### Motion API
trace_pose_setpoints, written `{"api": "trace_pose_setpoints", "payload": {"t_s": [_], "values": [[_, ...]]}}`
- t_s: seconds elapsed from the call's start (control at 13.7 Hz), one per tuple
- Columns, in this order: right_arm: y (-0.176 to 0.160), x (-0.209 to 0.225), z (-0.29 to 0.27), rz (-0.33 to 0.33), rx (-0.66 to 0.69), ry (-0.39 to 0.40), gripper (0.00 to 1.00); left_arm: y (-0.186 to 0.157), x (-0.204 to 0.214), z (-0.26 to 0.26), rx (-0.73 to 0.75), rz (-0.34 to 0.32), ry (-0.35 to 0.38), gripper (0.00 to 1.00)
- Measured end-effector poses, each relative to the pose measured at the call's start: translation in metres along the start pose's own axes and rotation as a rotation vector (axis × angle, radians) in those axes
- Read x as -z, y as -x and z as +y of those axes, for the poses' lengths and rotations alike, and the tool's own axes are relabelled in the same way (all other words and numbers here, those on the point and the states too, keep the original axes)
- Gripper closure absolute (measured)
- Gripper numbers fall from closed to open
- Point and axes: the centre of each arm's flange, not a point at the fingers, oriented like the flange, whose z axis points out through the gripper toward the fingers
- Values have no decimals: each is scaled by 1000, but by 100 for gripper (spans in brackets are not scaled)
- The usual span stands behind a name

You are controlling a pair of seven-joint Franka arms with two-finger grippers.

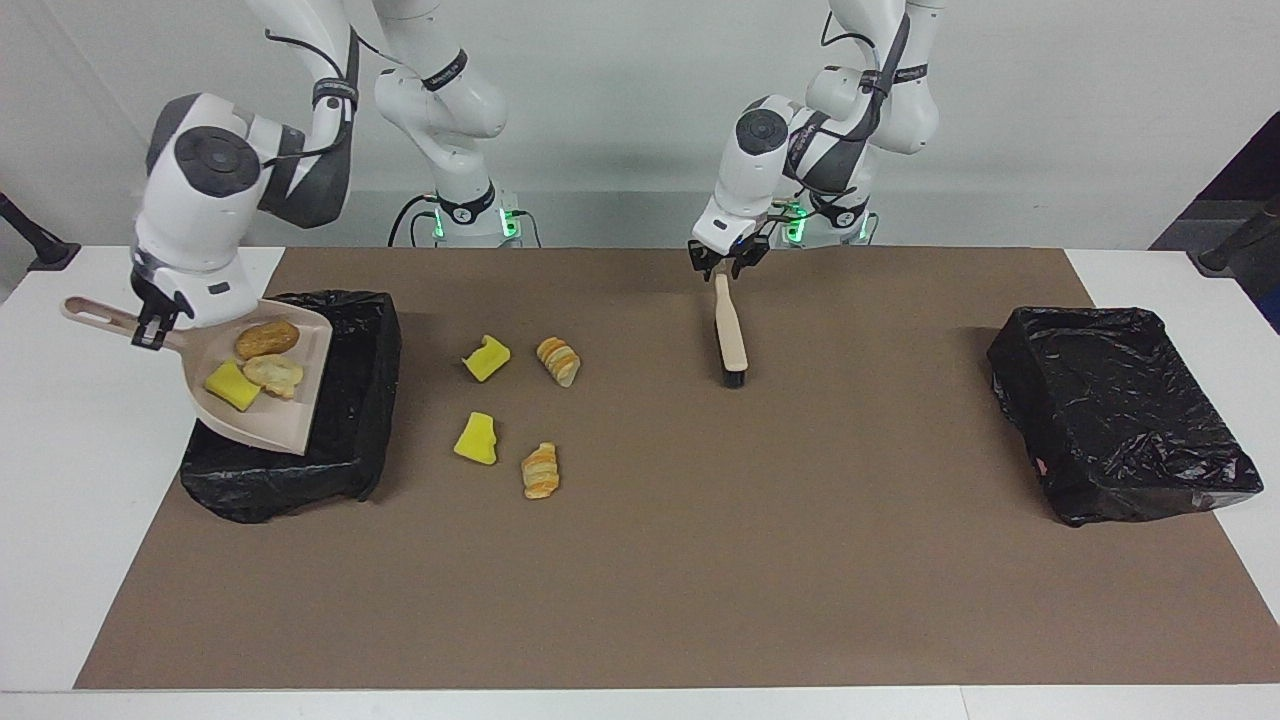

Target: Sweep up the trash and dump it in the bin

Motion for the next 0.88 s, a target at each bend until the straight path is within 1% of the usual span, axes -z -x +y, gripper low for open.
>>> {"api": "trace_pose_setpoints", "payload": {"t_s": [0.07,0.22,0.36,0.51,0.58,0.8,0.88], "values": [[-5,3,0,-47,16,13,68,-6,4,-2,13,4,8,0],[-7,14,1,-140,55,16,68,-25,22,-10,57,16,31,0],[-10,32,-1,-210,78,5,68,-52,48,-25,113,48,72,0],[-12,50,-2,-251,87,7,68,-79,74,-47,156,80,102,0],[-12,56,-2,-274,92,12,68,-91,84,-60,163,92,103,0],[-5,60,-3,-330,104,0,68,-121,95,-111,146,107,66,0],[-1,62,-2,-336,112,0,68,-129,96,-128,134,109,58,0]]}}
